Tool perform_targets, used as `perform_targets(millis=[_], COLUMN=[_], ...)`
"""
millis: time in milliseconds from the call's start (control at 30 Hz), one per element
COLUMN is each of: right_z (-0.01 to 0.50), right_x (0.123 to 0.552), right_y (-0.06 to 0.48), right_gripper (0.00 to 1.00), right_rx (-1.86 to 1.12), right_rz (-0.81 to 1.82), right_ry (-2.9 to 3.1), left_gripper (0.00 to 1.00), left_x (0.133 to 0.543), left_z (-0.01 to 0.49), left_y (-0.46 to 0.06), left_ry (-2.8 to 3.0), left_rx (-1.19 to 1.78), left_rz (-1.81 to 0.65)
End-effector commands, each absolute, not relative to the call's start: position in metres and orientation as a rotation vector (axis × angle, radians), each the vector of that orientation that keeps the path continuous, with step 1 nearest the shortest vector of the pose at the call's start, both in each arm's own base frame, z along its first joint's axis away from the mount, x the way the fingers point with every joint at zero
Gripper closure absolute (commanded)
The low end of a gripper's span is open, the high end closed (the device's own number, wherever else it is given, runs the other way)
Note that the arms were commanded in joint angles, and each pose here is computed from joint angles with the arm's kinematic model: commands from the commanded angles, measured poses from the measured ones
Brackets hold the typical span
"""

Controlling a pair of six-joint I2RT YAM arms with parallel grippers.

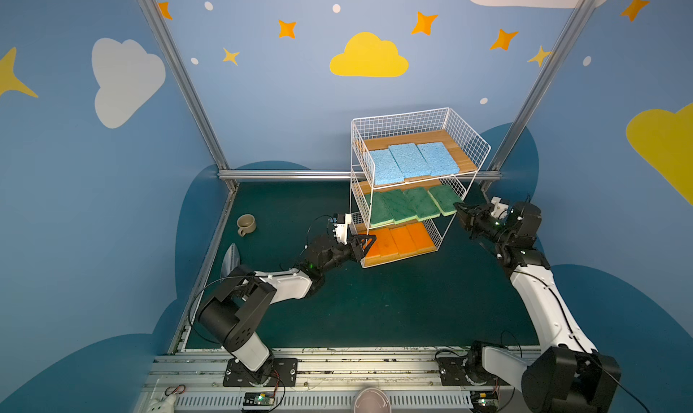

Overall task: Arrange cleaning sponges on a shelf
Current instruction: Move the cleaning sponge to the shelf.

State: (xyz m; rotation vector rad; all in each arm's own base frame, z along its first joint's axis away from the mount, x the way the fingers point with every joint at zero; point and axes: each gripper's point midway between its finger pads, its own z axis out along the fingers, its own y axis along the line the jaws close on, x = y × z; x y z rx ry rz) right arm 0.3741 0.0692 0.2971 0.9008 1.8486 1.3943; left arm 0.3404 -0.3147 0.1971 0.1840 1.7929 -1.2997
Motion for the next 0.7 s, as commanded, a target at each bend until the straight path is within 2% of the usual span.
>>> perform_targets(millis=[0,400,567,667], right_z=[0.307,0.291,0.29,0.287], right_x=[0.378,0.393,0.399,0.401], right_y=[0.068,0.074,0.077,0.079], right_gripper=[0.86,0.83,0.76,0.66], right_rx=[0.858,0.871,0.865,0.861], right_rz=[1.359,1.388,1.395,1.392], right_ry=[1.844,1.876,1.883,1.893], left_gripper=[0.62,0.63,0.63,0.63], left_x=[0.33,0.33,0.33,0.33], left_z=[0.195,0.194,0.193,0.193], left_y=[-0.325,-0.324,-0.324,-0.323], left_ry=[1.799,1.803,1.804,1.803], left_rx=[0.223,0.221,0.219,0.217], left_rz=[-1.357,-1.352,-1.349,-1.347])
